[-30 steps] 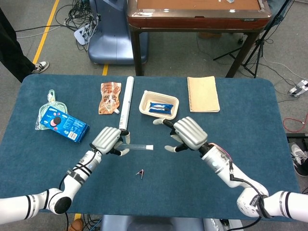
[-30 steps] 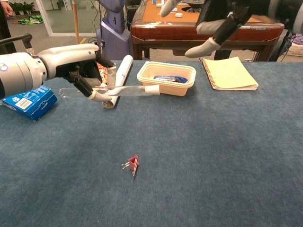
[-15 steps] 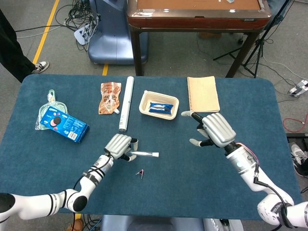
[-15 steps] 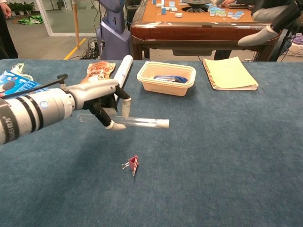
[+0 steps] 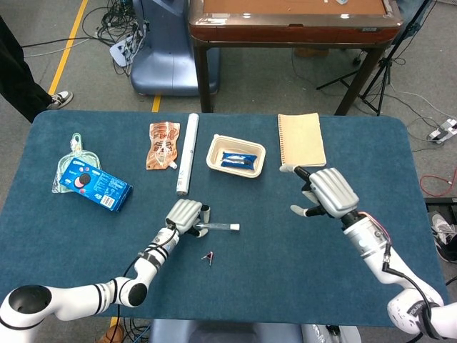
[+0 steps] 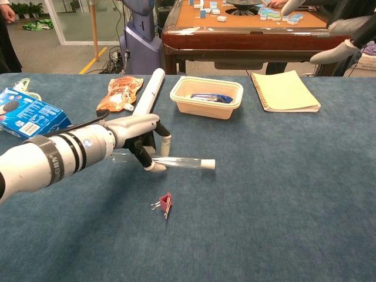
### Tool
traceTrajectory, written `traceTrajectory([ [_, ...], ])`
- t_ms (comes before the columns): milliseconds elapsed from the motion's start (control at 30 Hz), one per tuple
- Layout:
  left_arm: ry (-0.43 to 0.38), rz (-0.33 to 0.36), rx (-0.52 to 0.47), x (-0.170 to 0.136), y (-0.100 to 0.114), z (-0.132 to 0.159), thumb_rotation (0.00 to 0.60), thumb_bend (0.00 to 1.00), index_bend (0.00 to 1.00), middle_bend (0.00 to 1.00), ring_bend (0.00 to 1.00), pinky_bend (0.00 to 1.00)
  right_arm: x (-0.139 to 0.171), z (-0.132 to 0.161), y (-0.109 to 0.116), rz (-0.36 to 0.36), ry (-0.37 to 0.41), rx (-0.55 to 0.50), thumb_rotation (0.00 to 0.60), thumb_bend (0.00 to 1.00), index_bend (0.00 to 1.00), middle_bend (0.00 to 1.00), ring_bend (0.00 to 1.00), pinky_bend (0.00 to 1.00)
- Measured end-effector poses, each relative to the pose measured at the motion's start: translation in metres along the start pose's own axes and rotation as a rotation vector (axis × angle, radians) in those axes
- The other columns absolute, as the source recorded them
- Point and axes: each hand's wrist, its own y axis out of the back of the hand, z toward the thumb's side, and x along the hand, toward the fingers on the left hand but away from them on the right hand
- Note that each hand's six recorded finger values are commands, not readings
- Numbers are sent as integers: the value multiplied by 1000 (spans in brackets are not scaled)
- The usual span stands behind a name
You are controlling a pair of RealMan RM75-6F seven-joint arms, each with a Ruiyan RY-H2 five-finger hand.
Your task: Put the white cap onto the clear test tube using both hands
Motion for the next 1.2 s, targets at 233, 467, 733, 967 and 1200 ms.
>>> traceTrajectory([
  [233, 5, -5, 7, -2, 1, -2, 600, 218, 466, 1000, 1000, 1000, -2, 2, -3, 6, 2, -4, 591, 171, 242, 1000, 1000, 1000],
  [467, -13, 9, 19, -14, 12, -2, 600, 218, 440, 1000, 1000, 1000, 2, -5, 3, -4, -21, 10, 591, 171, 242, 1000, 1000, 1000],
  [733, -2, 111, 19, -66, 64, -33, 600, 218, 419, 896, 925, 1000, 30, -39, 11, 3, -141, 76, 597, 285, 257, 859, 961, 1000],
  [967, 92, 275, 46, -131, 112, -92, 600, 218, 399, 710, 673, 910, 67, -69, 9, -38, -254, 142, 600, 395, 334, 589, 684, 962],
  [1200, 196, 349, 110, -186, 120, -136, 600, 218, 308, 493, 439, 552, 102, -86, -1, -85, -310, 201, 600, 396, 334, 430, 430, 678],
])
